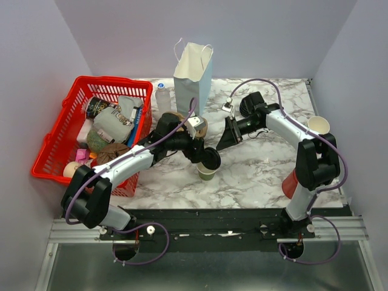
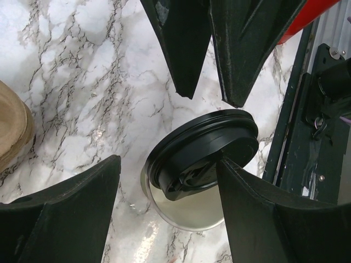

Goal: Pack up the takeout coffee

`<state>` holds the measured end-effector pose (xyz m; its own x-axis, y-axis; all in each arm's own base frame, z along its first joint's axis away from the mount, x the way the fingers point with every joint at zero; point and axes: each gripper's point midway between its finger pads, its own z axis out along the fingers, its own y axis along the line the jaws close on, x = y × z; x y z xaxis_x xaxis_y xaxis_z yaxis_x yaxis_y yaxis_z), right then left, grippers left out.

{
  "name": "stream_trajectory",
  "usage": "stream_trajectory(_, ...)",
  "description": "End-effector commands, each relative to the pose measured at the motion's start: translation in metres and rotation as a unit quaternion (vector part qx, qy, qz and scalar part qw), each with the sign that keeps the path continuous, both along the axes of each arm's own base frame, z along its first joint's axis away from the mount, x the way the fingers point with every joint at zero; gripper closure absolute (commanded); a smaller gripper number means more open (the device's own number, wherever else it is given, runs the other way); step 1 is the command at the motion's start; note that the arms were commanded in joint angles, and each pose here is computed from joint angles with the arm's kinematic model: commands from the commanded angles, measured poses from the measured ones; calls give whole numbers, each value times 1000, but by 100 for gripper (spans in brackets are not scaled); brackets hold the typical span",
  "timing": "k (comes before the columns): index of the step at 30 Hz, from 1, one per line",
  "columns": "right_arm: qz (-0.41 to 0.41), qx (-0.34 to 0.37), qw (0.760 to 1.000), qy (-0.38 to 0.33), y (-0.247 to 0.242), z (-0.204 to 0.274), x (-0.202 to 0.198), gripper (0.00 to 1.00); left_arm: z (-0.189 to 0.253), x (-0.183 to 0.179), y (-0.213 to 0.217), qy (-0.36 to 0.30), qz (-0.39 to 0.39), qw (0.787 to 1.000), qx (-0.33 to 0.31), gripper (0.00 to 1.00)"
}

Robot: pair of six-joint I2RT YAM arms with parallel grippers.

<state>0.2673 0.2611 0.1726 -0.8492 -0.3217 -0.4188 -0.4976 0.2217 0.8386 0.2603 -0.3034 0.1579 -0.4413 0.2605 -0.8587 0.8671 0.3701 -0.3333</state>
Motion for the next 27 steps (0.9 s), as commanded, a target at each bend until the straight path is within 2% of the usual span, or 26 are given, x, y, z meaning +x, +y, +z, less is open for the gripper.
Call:
stream_trajectory(1,24,-3,999,-33,6,7,-7,45,16,5,-9,-21,-12,1000,-20,22)
stream_trajectory(10,8,-32,999,-35,6,-4,-1,59,14,4,-9,-18,-12,1000,-17,22)
stream_trajectory(27,-7,-63,998,-26,4,-19,7,58,12,-1,-6,-8,-12,1000,-14,22)
